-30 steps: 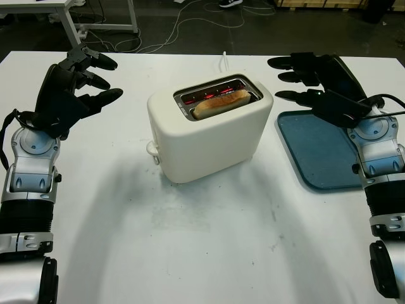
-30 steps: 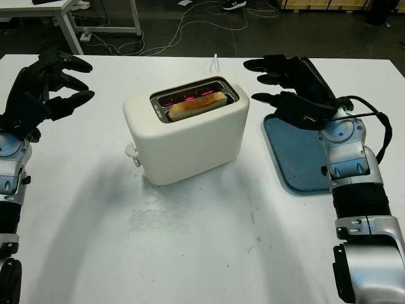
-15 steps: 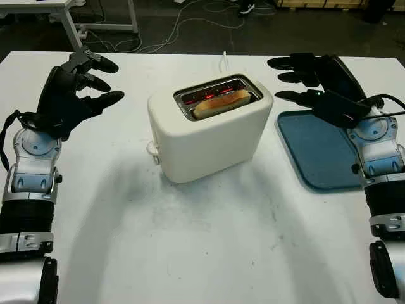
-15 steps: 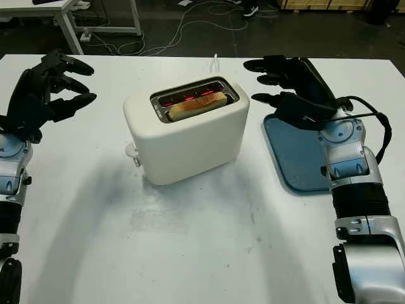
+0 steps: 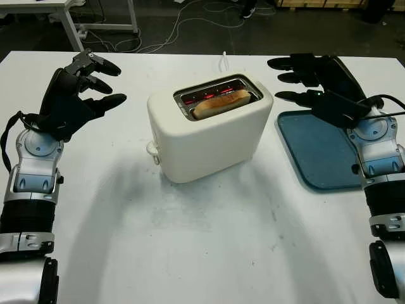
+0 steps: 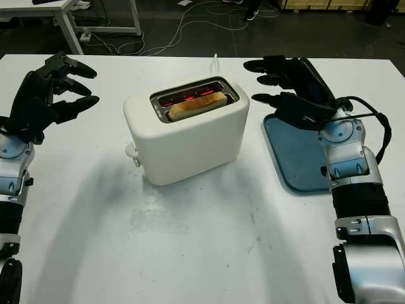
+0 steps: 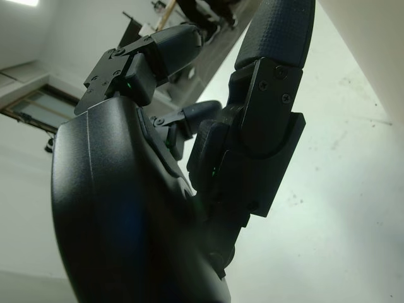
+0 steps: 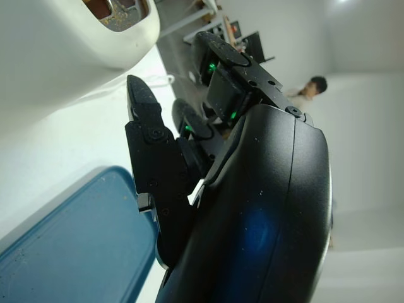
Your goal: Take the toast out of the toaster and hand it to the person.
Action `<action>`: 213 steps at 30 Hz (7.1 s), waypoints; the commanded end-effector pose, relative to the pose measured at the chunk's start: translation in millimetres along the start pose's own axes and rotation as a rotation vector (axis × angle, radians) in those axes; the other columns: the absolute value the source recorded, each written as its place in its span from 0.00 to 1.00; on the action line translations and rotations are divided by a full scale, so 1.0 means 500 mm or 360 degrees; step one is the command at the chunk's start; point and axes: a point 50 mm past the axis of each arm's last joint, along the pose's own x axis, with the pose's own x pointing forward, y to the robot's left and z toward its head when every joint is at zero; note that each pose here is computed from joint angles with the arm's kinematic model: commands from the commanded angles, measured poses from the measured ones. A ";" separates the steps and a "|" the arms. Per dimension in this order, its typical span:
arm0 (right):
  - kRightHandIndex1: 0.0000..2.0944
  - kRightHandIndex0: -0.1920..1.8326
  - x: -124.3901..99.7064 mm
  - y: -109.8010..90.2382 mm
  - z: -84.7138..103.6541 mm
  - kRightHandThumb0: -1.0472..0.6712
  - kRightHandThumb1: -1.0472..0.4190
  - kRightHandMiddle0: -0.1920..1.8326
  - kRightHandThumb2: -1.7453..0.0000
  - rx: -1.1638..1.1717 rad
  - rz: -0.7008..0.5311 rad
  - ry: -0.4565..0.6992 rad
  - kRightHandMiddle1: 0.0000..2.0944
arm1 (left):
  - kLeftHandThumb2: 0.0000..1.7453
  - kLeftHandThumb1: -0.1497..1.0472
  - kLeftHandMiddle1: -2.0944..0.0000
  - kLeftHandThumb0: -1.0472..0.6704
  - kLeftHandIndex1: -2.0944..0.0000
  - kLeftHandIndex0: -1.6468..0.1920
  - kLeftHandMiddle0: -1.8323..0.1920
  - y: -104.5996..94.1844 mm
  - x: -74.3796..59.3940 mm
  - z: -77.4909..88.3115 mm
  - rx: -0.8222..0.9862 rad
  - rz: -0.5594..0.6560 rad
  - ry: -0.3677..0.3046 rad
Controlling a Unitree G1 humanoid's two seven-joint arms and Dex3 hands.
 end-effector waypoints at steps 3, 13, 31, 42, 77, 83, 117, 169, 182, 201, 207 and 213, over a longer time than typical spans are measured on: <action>0.01 0.48 0.000 0.000 0.003 0.52 0.09 0.44 1.00 0.0013 -0.0010 -0.0016 0.00 | 0.05 0.89 0.33 0.06 0.40 0.75 0.76 0.002 0.001 0.005 -0.0021 0.0022 -0.0021; 0.00 0.47 0.002 0.002 0.002 0.52 0.09 0.43 1.00 0.0009 0.0005 -0.0010 0.00 | 0.05 0.89 0.33 0.06 0.41 0.75 0.76 0.004 -0.001 0.001 -0.0024 0.0031 -0.0015; 0.01 0.48 -0.001 0.001 0.002 0.50 0.09 0.44 1.00 0.0018 -0.0019 -0.0026 0.00 | 0.03 0.89 0.35 0.08 0.42 0.75 0.75 0.008 -0.003 0.003 -0.0042 0.0047 -0.0023; 0.01 0.48 0.002 0.002 0.000 0.50 0.10 0.44 1.00 0.0009 -0.0009 -0.0016 0.00 | 0.05 0.89 0.34 0.07 0.42 0.75 0.75 0.005 -0.002 0.003 -0.0014 0.0040 -0.0029; 0.00 0.47 0.002 0.000 0.003 0.52 0.09 0.44 1.00 0.0004 0.0001 -0.0019 0.00 | 0.04 0.89 0.34 0.07 0.41 0.76 0.75 0.003 0.002 0.006 -0.0043 0.0035 -0.0021; 0.01 0.48 0.003 0.002 0.000 0.52 0.09 0.44 1.00 -0.0001 -0.0003 -0.0008 0.00 | 0.04 0.89 0.34 0.06 0.41 0.75 0.75 0.003 0.002 0.004 -0.0035 0.0028 -0.0022; 0.01 0.48 0.001 0.005 -0.003 0.53 0.09 0.44 1.00 0.0010 0.0005 -0.0003 0.00 | 0.05 0.89 0.34 0.05 0.41 0.75 0.75 -0.003 0.000 0.001 -0.0065 0.0042 -0.0030; 0.00 0.48 -0.003 0.005 0.000 0.53 0.09 0.44 0.99 0.0021 -0.0011 -0.0007 0.00 | 0.05 0.89 0.34 0.05 0.41 0.75 0.75 -0.006 0.001 0.004 -0.0063 0.0027 -0.0037; 0.01 0.49 0.000 0.006 0.002 0.55 0.09 0.44 1.00 0.0005 -0.0006 -0.0002 0.00 | 0.06 0.89 0.34 0.05 0.40 0.75 0.74 -0.006 0.002 0.004 -0.0019 0.0025 -0.0045; 0.01 0.48 -0.004 0.003 0.000 0.55 0.09 0.44 0.99 0.0019 -0.0012 -0.0002 0.00 | 0.07 0.89 0.34 0.06 0.40 0.76 0.75 -0.007 0.001 0.004 -0.0044 0.0034 -0.0051; 0.00 0.48 -0.005 0.003 0.000 0.56 0.09 0.44 0.99 0.0035 -0.0013 0.0006 0.00 | 0.06 0.89 0.34 0.05 0.40 0.76 0.75 -0.007 0.001 0.002 -0.0081 0.0039 -0.0043; 0.01 0.49 -0.003 0.005 0.001 0.57 0.09 0.44 1.00 0.0015 -0.0007 0.0002 0.00 | 0.06 0.89 0.33 0.06 0.40 0.76 0.76 -0.005 0.000 0.002 -0.0040 0.0030 -0.0037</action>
